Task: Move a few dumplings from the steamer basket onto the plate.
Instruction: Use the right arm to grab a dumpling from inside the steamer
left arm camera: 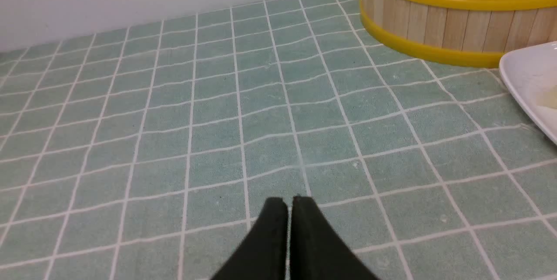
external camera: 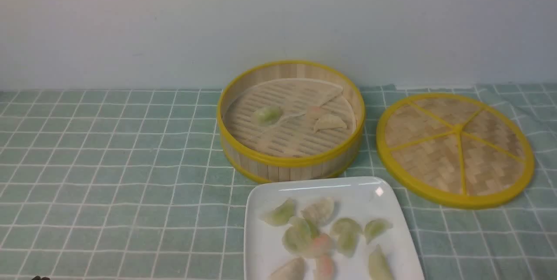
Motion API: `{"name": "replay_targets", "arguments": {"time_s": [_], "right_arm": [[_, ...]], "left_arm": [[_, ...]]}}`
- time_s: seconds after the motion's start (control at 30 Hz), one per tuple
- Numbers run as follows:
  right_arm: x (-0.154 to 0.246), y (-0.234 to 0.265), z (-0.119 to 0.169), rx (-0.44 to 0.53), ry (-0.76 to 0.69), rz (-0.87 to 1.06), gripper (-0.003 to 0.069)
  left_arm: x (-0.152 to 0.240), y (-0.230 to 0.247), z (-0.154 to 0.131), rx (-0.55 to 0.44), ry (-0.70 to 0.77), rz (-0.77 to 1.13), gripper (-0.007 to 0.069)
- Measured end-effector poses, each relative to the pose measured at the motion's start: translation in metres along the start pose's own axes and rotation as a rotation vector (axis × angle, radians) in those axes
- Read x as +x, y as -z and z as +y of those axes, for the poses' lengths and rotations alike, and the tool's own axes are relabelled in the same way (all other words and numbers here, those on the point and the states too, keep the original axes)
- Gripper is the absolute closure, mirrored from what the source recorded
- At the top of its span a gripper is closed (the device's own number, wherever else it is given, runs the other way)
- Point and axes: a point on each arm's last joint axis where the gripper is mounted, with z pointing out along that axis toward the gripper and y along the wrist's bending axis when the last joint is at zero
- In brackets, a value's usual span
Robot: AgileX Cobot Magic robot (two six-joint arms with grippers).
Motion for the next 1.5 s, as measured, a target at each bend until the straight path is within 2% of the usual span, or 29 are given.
{"name": "replay_targets", "arguments": {"time_s": [0.6,0.67,0.7,0.73,0.8,0.83,1.1,1.2,1.3,1.4,1.43,1.5], "right_arm": [[0.0,0.0,0.001,-0.007,-0.025,-0.007,0.0673],[-0.003,-0.001,0.003,-0.033,-0.123,-0.046,0.0673],[-0.009,0.0,0.005,-0.067,-0.26,-0.109,0.0673],[-0.009,0.0,0.005,-0.071,-0.272,-0.119,0.0673],[-0.02,0.002,0.005,-0.115,-0.473,-0.233,0.0673],[-0.023,0.003,0.004,-0.124,-0.526,-0.26,0.0673],[-0.042,0.011,-0.004,-0.147,-0.734,-0.498,0.0673],[-0.047,0.013,-0.005,-0.149,-0.726,-0.554,0.0673],[-0.055,0.016,0.0,-0.168,-0.683,-0.498,0.0673],[-0.102,0.02,0.013,-0.172,-0.507,-0.273,0.0673],[-0.107,0.022,0.013,-0.175,-0.495,-0.289,0.0673],[-0.133,0.008,0.019,-0.132,-0.353,-0.047,0.0673]], "left_arm": [[0.0,0.0,0.0,0.0,0.0,0.0,0.0631],[0.0,0.0,0.0,0.0,0.0,0.0,0.0631],[0.0,0.0,0.0,0.0,0.0,0.0,0.0631],[0.0,0.0,0.0,0.0,0.0,0.0,0.0631],[0.0,0.0,0.0,0.0,0.0,0.0,0.0631],[0.0,0.0,0.0,0.0,0.0,0.0,0.0631],[0.0,0.0,0.0,0.0,0.0,0.0,0.0631],[0.0,0.0,0.0,0.0,0.0,0.0,0.0631],[0.0,0.0,0.0,0.0,0.0,0.0,0.0631],[0.0,0.0,0.0,0.0,0.0,0.0,0.0631],[0.0,0.0,0.0,0.0,0.0,0.0,0.0631],[0.0,0.0,0.0,0.0,0.0,0.0,0.0631]]}}
